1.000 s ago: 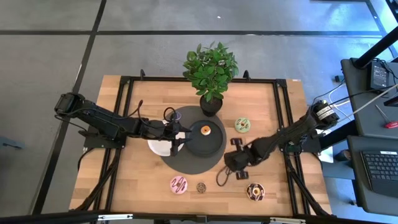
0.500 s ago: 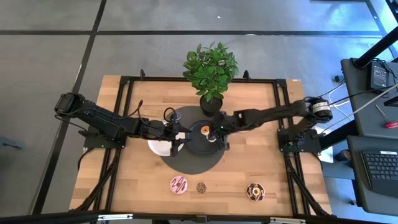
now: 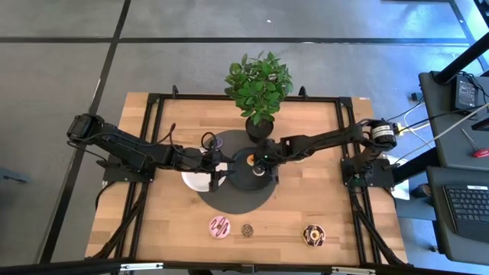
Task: Pick & Place donuts
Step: Put the small black donut on the black plate
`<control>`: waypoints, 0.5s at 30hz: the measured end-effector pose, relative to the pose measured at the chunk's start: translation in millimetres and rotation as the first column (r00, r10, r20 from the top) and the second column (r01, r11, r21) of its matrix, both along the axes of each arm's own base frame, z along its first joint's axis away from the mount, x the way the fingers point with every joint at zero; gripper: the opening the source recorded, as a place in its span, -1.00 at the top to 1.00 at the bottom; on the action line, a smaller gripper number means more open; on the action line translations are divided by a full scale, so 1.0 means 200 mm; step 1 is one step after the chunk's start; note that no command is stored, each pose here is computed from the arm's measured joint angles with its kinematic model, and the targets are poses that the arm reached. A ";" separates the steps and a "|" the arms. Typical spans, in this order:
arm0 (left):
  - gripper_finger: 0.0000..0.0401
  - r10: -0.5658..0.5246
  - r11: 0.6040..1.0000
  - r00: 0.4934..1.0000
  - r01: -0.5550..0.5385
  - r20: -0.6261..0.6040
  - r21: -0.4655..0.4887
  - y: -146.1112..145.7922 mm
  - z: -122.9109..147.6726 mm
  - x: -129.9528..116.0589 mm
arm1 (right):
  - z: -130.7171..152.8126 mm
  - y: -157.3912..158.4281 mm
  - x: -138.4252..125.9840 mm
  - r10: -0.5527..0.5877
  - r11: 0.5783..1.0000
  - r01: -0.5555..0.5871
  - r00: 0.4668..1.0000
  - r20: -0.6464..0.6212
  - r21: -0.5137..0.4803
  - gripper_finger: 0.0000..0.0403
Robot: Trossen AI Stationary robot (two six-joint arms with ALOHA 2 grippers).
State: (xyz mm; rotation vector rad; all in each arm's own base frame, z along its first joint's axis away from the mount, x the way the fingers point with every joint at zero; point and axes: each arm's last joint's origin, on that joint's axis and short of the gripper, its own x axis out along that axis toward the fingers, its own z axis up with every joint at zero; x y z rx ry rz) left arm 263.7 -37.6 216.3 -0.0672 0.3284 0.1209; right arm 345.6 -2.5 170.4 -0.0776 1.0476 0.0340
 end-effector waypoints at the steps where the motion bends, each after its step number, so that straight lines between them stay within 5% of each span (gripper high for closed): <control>1: 0.16 0.000 1.000 1.000 0.000 -0.003 0.000 0.00 0.00 0.00 | 0.00 -0.01 0.00 -0.006 1.000 0.006 1.000 0.000 0.001 0.98; 15: 0.16 0.000 1.000 1.000 0.000 -0.012 0.002 0.00 -0.01 0.00 | -0.08 0.00 0.01 -0.025 1.000 0.025 0.998 -0.059 0.011 0.98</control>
